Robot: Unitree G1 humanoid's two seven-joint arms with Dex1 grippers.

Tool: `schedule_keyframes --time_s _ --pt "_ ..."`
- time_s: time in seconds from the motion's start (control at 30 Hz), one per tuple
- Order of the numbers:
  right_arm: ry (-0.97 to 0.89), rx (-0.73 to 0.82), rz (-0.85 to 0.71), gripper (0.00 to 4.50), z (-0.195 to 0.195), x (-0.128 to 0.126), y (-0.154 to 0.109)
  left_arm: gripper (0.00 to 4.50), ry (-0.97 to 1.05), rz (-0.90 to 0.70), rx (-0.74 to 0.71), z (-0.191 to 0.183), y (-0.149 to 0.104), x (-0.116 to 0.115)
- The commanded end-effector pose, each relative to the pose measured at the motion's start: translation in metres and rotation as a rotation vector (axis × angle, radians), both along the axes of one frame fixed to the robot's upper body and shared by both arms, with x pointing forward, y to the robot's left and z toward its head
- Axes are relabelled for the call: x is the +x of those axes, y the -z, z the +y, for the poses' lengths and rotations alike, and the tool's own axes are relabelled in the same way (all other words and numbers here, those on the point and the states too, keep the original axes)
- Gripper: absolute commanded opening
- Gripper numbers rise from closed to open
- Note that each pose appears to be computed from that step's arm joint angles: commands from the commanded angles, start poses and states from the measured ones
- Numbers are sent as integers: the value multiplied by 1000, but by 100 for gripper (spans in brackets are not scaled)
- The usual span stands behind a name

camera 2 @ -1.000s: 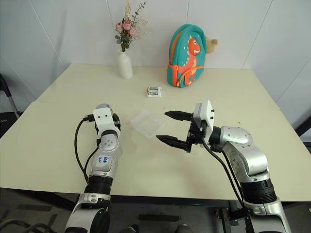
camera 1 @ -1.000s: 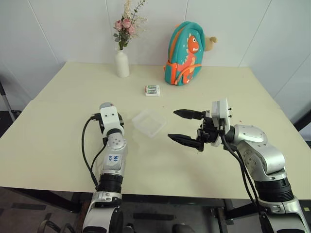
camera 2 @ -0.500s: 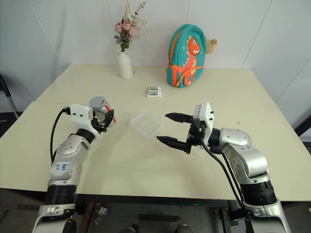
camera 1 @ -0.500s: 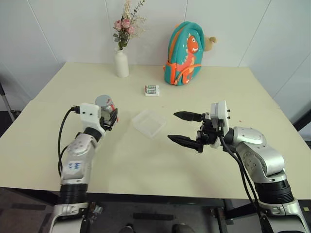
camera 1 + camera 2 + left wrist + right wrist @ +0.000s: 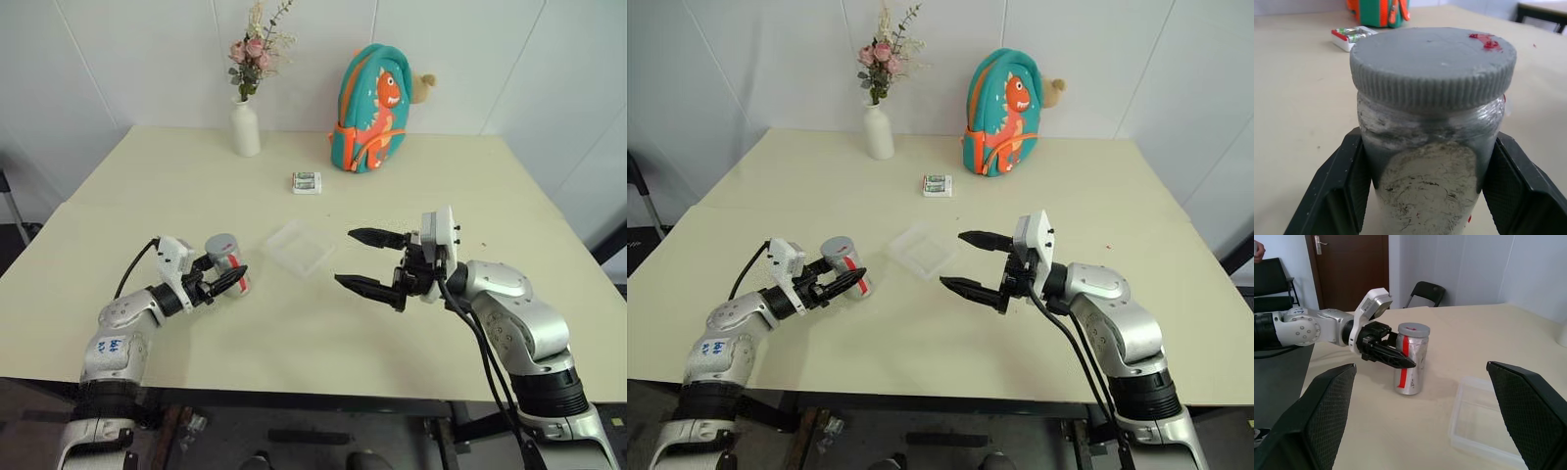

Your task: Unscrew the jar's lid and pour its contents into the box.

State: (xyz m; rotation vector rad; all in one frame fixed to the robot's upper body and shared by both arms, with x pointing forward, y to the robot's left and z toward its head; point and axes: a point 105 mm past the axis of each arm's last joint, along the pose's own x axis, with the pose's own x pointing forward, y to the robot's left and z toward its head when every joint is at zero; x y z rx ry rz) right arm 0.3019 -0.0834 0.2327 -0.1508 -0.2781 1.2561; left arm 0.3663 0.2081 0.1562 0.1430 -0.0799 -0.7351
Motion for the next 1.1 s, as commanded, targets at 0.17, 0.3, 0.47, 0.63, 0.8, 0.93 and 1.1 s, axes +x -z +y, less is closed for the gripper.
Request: schedule_keyframes --time_s 0.17,0.3,0.47,0.63,0.8,0.93,1.1 --pt "4 19 -46 450 2 -8 -11 271 5 -106 143 8 -5 14" --pt "20 22 -48 450 0 -9 -11 271 46 -114 131 0 -9 15" --pt "26 22 -48 450 0 -10 -11 407 33 -81 120 5 -2 16" --pt "29 21 -46 450 -1 -10 -11 447 30 -78 108 7 -5 16" --pt "17 23 -45 450 0 -11 -10 447 2 -109 110 9 -9 11" --pt "4 25 -38 450 1 -12 -9 447 -73 -132 114 14 -11 1" --pt "-6 30 -26 450 2 -14 -6 447 -234 -153 100 24 -14 -15"
